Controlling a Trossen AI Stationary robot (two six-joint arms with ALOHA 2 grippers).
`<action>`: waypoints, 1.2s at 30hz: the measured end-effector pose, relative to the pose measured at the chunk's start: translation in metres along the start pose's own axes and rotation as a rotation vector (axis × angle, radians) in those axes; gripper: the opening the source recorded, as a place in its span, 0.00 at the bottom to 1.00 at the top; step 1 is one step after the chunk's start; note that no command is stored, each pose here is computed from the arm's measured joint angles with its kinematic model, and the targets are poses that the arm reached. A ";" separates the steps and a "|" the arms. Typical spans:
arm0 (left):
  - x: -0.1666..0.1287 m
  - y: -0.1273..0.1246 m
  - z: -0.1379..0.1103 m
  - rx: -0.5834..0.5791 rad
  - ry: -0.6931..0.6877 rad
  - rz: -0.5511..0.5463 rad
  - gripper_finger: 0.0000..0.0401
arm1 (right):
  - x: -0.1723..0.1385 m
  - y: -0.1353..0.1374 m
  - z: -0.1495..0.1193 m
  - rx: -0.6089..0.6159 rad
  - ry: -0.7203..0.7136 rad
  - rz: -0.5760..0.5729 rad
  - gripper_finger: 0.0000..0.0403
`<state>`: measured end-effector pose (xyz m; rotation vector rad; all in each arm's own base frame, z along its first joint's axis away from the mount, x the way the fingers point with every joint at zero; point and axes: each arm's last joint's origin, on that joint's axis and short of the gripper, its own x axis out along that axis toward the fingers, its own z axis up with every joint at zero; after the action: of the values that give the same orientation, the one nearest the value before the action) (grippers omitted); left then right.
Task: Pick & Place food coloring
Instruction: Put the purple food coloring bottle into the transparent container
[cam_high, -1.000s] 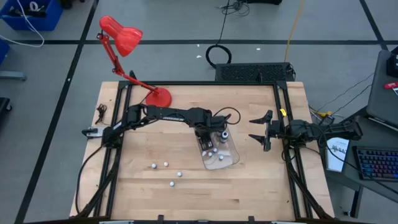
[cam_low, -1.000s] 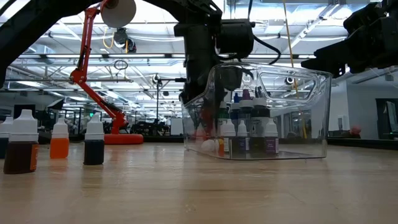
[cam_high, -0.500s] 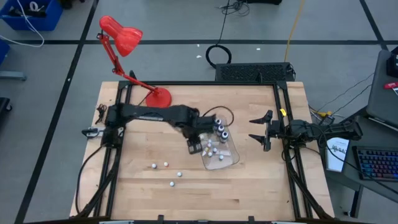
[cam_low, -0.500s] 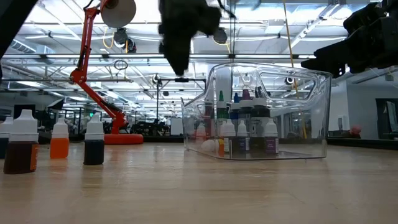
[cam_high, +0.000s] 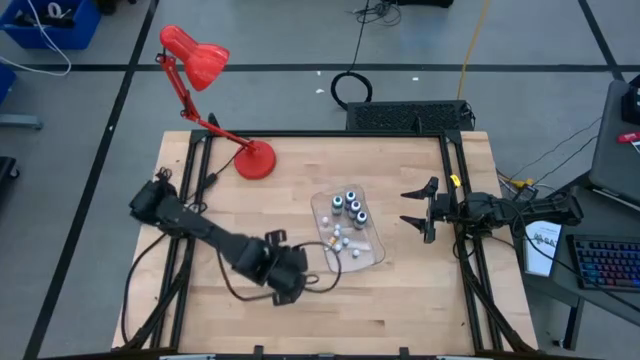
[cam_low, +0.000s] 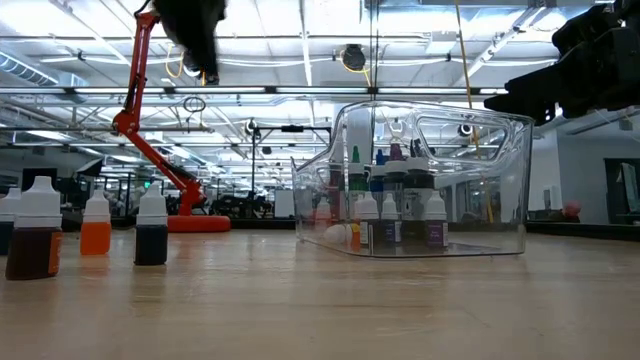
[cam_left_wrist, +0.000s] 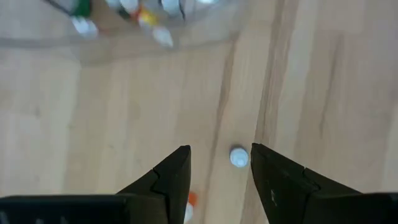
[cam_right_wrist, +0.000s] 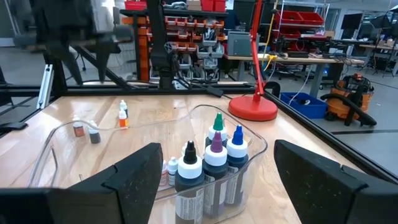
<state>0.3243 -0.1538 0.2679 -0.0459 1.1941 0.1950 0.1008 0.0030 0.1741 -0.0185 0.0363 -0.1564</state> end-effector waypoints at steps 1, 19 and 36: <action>0.006 -0.003 -0.005 -0.011 0.001 0.007 0.43 | 0.000 0.000 0.000 0.000 0.000 0.000 0.73; 0.065 -0.005 -0.036 -0.162 0.105 -0.185 0.42 | 0.000 0.000 0.000 0.000 0.000 0.000 0.73; 0.084 0.009 -0.040 -0.222 0.149 -0.184 0.42 | 0.000 0.000 0.000 0.000 -0.001 0.000 0.73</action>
<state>0.3156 -0.1399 0.1757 -0.3686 1.3046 0.1634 0.1008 0.0030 0.1742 -0.0186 0.0356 -0.1562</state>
